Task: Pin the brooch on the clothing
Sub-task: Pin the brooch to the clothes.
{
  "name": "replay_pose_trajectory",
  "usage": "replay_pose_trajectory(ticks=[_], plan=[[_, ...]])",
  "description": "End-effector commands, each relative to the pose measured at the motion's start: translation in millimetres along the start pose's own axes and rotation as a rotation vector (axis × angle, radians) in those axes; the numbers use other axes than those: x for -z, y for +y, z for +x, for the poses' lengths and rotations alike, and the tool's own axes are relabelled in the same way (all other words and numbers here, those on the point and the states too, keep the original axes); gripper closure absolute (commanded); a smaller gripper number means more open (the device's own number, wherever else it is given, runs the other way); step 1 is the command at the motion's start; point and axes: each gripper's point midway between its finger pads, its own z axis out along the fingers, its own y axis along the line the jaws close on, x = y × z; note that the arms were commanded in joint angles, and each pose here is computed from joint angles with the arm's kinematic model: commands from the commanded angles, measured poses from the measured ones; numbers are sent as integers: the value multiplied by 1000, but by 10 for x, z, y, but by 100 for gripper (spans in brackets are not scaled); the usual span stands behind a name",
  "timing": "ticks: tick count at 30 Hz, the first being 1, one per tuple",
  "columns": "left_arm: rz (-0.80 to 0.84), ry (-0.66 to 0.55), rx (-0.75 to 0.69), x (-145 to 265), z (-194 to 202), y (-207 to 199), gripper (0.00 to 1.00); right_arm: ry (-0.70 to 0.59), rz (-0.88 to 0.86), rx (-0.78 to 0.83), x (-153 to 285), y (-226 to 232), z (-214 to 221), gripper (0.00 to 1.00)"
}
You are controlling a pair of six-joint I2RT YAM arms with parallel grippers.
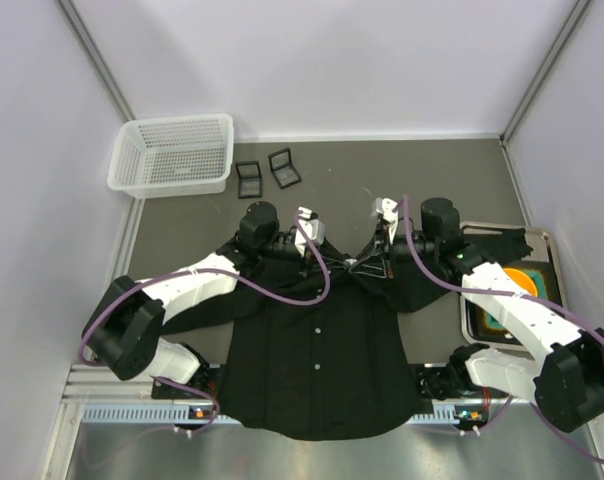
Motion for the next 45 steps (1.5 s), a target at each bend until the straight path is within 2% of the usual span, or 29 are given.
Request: replay_pose_trajectory(ticks=[1, 2, 5, 6, 12, 13, 14, 15, 17, 18, 19, 21, 22, 24, 33, 39, 42, 45], plan=[[191, -64, -11, -73, -242, -481, 92, -123, 35, 192, 12, -126, -502, 100], [180, -64, -7, -45, -261, -470, 82, -124, 32, 194, 19, -115, -500, 100], [141, -48, 16, 52, -255, -426, 71, -124, 28, 208, 31, -100, -495, 100], [126, -45, 16, 72, -253, -412, 63, -122, 25, 210, 33, -93, -488, 100], [-34, 5, 16, 243, -340, -175, 49, -101, -18, 244, 39, -27, -459, 100], [-89, 20, 29, 265, -347, -95, 49, -100, -23, 262, 42, -20, -466, 100], [-141, 15, 102, 285, -401, -52, 48, -95, -28, 262, 41, -16, -460, 100], [-268, 19, 136, 346, -442, 152, 48, -99, -39, 280, 42, 0, -476, 100], [-390, 2, 232, 437, -514, 265, 47, -86, -46, 292, 43, 0, -447, 100], [-447, 0, 218, 496, -551, 335, 47, -86, -55, 299, 41, 16, -446, 100], [-433, 4, 188, 515, -577, 301, 49, -83, -62, 321, 38, 17, -438, 100], [-337, 34, 35, 529, -637, 152, 51, -84, -72, 339, 39, 27, -455, 100], [-216, 34, -1, 490, -648, -54, 52, -86, -78, 357, 37, 34, -467, 100], [-133, 11, -114, 468, -649, -185, 53, -88, -89, 374, 33, 53, -480, 100], [-113, -49, -77, 236, -574, -8, 66, -85, -143, 420, 35, 220, -477, 100], [-128, -49, -35, 171, -499, 91, 62, -84, -144, 429, 43, 253, -438, 100], [-97, -40, -29, 151, -422, 44, 63, -77, -142, 407, 35, 237, -393, 100], [-79, -23, -4, 105, -308, 31, 70, -62, -135, 355, 11, 206, -334, 100]])
